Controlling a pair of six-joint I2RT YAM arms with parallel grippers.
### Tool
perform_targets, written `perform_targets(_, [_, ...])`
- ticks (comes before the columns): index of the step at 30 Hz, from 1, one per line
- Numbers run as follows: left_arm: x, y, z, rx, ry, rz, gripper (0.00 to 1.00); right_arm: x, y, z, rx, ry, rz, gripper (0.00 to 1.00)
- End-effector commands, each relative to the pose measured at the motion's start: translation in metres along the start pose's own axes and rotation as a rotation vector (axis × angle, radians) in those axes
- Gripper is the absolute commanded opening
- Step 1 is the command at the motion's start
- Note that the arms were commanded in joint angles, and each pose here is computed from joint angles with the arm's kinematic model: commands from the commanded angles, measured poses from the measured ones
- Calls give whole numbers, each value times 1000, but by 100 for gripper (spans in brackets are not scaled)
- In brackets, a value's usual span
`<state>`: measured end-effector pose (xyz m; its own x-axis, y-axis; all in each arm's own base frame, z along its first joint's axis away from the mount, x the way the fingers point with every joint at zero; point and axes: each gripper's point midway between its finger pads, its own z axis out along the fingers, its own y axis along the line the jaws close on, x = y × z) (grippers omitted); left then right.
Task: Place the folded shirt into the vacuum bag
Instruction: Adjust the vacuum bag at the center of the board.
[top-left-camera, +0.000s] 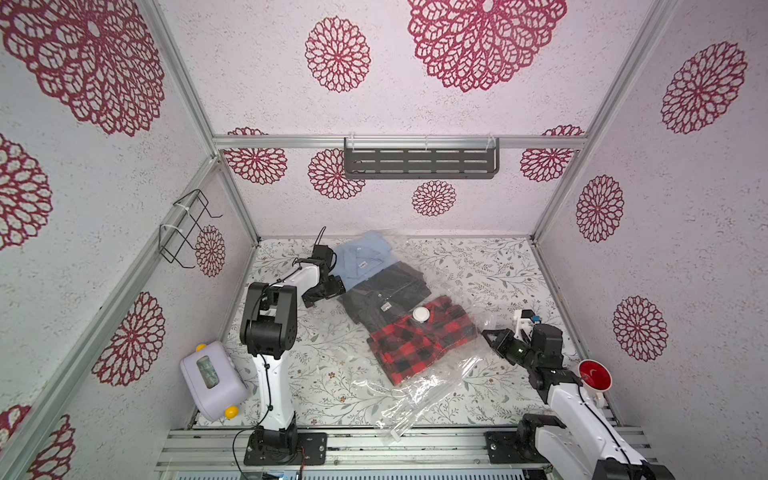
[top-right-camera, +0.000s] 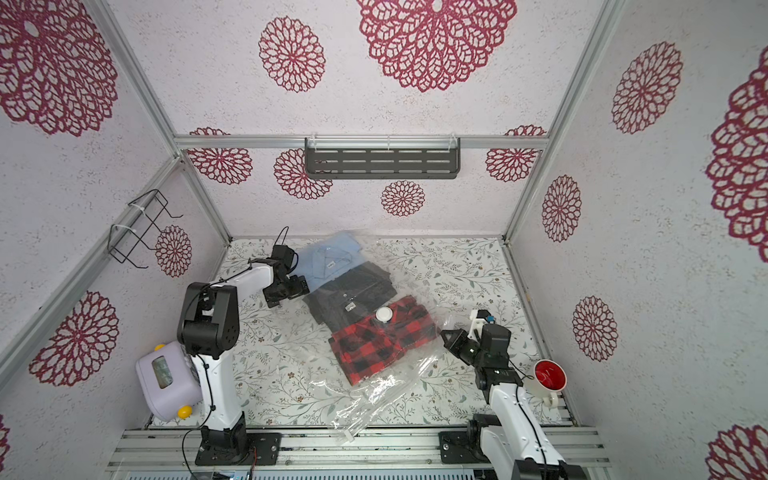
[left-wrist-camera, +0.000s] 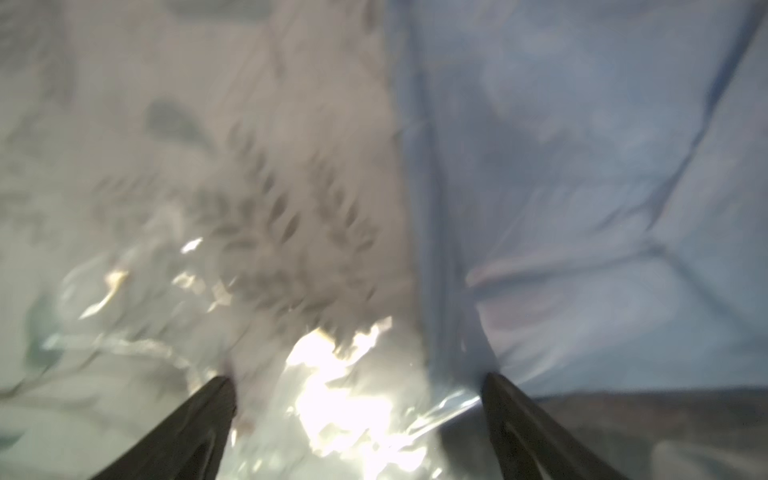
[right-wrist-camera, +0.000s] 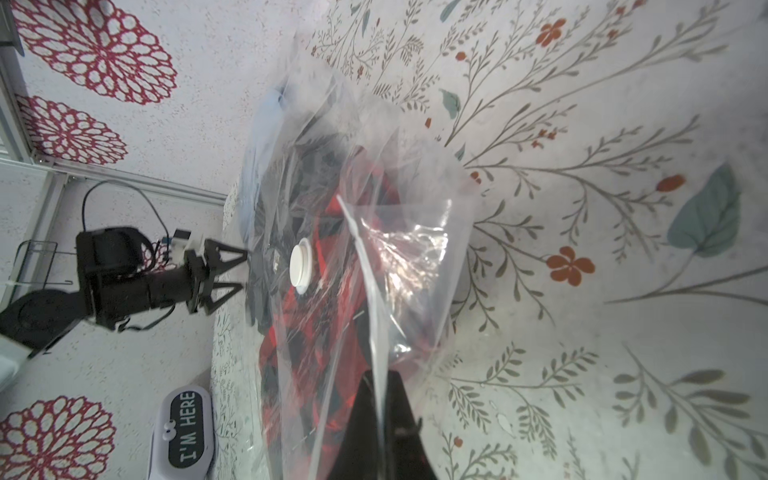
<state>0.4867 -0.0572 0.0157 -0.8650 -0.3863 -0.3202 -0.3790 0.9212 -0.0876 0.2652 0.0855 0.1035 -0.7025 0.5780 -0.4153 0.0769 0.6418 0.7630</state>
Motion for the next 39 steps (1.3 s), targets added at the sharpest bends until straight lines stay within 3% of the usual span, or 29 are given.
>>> perform_targets(1, [15,-38,18,56,84,59,97,18,18,-6,-49,70,4,0])
perform_targets(11, [4,-136,50,152,124,215,96,54,44,-28,-135,123,75,0])
perform_targets(15, [-2,-167,58,235,102,221,96,63,35,-23,-127,137,114,0])
perform_targets(21, [-20,-187,61,335,32,208,96,69,9,-6,-50,140,145,0])
perform_targets(25, [-31,-196,56,392,-3,218,96,69,13,-3,-55,153,125,0])
perform_targets(26, [-34,-197,53,400,-8,219,96,69,17,-3,-64,158,101,3])
perform_targets(27, [-35,-197,49,407,-6,222,95,68,18,-4,-54,162,75,13])
perform_targets(29, [-34,-196,35,419,5,224,95,58,6,-11,76,137,-5,29])
perform_targets(31, [-34,-196,11,445,2,222,95,44,-6,-23,211,94,-75,56])
perform_targets(33, [-39,-194,-23,476,-39,217,96,35,-13,-33,288,56,-105,72])
perform_targets(34, [-40,-190,-39,480,-61,216,97,33,-13,-37,306,45,-112,77])
perform_targets(39, [-42,-163,-115,460,-155,217,99,22,-3,-50,308,0,-117,82])
